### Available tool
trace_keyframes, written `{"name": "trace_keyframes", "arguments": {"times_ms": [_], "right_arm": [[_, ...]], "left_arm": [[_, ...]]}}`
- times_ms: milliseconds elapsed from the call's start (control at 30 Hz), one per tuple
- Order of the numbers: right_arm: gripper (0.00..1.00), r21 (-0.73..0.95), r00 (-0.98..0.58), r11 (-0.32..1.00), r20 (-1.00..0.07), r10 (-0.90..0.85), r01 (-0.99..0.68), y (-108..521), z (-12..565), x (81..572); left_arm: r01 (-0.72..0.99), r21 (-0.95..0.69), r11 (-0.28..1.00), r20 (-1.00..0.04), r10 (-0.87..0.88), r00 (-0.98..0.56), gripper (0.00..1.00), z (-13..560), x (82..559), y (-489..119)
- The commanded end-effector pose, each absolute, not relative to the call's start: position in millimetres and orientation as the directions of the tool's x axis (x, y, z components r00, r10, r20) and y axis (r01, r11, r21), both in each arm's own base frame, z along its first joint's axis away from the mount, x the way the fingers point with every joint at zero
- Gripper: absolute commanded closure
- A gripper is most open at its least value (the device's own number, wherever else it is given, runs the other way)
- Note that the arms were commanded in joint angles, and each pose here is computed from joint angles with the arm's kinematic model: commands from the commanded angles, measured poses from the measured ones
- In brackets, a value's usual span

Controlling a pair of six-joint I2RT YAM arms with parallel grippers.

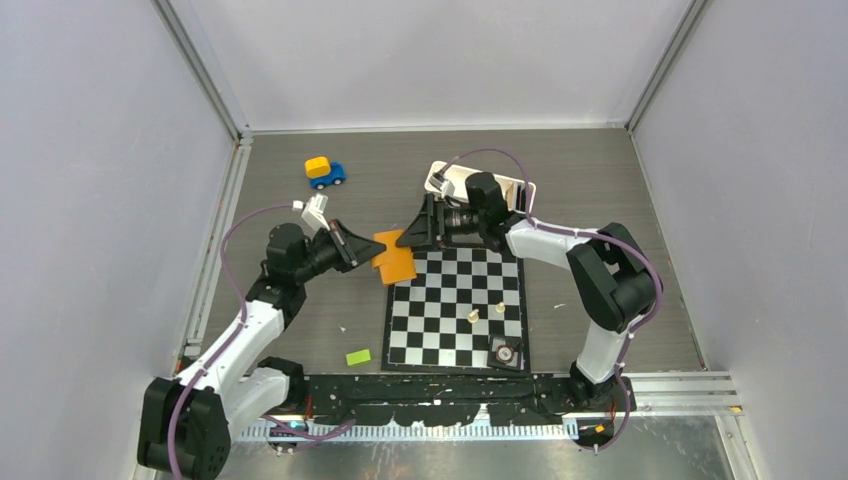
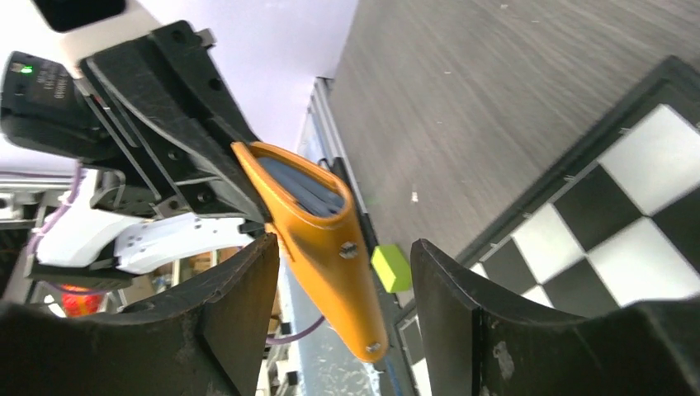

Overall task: Put the credit cards into the card holder
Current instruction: Close the card holder at the center of the board.

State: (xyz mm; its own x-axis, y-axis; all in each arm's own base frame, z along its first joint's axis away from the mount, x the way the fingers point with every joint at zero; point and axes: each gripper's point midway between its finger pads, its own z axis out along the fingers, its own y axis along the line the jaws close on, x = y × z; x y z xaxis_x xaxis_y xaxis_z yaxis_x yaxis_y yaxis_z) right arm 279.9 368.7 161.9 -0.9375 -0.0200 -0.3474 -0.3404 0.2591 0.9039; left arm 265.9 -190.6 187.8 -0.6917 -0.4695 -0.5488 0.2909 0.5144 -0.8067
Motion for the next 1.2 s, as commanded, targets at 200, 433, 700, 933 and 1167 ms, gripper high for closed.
{"name": "trace_keyframes", "arguments": {"times_ms": [200, 433, 700, 933, 1167], "right_arm": [[0.69, 0.925, -0.925, -0.015, -0.379, -0.032, -0.379, 384, 239, 258], [0.99, 0.830, -0.900, 0.386, -0.435, -0.006, -0.404, 359, 195, 284], [0.99, 0.207, -0.879, 0.931, -0.439, -0.187, -0.301, 252, 147, 302], [1.00, -0.307, -0.853, 0.913, -0.363, -0.374, -0.270, 221, 147, 298], [0.77, -0.372, -0.860, 0.884, -0.308, -0.407, -0.285, 268, 112, 289]], "left_arm": [[0.395, -0.800, 0.451, -0.589, -0.467, -0.660, 1.00, 224, 268, -199], [0.314, -0.790, 0.527, -0.572, -0.446, -0.688, 0.32, 210, 278, -185], [0.089, -0.593, 0.800, -0.622, -0.385, -0.682, 0.21, 174, 278, -133], [0.054, -0.600, 0.798, -0.580, -0.389, -0.716, 0.20, 162, 275, -134], [0.025, -0.602, 0.798, -0.544, -0.388, -0.744, 0.20, 151, 267, -134]]}}
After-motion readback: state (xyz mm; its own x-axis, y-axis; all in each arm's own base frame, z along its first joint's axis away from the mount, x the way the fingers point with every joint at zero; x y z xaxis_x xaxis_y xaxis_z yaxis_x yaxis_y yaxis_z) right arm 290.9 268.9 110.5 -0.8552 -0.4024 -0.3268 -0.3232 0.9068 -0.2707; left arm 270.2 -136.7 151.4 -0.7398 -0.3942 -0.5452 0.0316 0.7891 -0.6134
